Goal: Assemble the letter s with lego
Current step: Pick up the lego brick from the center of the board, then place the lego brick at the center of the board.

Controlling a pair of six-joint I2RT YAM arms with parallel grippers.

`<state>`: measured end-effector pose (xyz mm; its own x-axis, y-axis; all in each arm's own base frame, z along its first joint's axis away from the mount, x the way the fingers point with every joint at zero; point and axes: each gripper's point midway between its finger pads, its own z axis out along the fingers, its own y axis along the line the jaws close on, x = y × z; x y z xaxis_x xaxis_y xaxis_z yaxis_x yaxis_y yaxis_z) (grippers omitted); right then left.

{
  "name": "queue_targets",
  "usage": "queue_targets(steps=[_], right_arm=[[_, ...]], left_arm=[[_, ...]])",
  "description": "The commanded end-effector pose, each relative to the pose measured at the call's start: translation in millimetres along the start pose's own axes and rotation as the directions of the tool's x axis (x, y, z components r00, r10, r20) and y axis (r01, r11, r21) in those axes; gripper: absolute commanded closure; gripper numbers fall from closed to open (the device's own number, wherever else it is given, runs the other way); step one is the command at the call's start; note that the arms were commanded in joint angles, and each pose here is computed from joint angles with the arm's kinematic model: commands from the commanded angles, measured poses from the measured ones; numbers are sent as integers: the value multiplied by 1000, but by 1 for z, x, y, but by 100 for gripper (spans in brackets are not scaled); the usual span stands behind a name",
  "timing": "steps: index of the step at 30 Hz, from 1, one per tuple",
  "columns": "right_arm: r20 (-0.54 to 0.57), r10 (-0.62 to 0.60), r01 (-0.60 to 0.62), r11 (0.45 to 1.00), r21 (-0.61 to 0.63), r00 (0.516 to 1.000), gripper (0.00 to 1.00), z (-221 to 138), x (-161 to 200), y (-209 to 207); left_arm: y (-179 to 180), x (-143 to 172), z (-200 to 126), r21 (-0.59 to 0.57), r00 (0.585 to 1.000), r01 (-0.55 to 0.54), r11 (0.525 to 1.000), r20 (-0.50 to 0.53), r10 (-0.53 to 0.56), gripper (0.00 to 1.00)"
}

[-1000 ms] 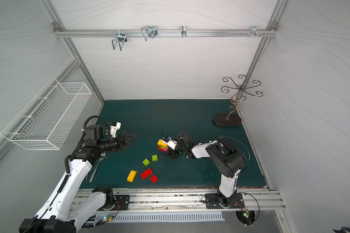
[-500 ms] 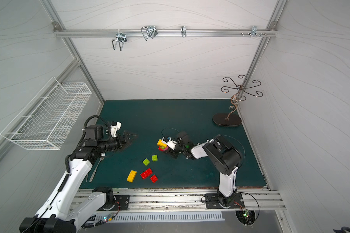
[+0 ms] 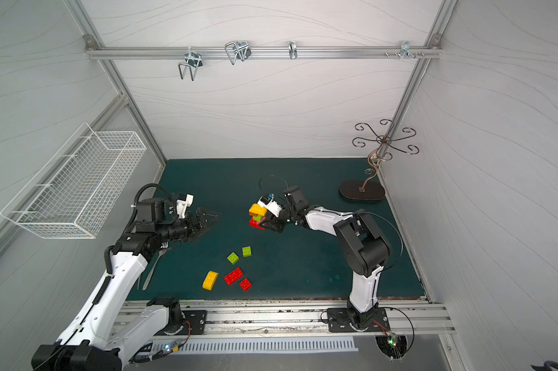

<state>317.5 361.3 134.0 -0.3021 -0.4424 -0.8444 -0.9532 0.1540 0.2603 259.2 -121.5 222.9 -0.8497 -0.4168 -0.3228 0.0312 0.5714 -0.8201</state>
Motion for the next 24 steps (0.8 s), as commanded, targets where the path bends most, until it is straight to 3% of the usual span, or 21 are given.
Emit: queue_targets(steps=[1, 10, 24], right_arm=[[-99, 222, -235, 959, -157, 970, 72, 1, 16, 10], [-167, 398, -429, 866, -257, 902, 70, 34, -7, -13], [-211, 506, -544, 812, -210, 836, 67, 82, -2, -37]], left_arm=[[-24, -18, -9, 47, 997, -63, 997, 52, 60, 4], [-33, -21, -16, 48, 996, -61, 997, 71, 58, 4], [-34, -17, -21, 39, 996, -51, 998, 80, 48, 5]])
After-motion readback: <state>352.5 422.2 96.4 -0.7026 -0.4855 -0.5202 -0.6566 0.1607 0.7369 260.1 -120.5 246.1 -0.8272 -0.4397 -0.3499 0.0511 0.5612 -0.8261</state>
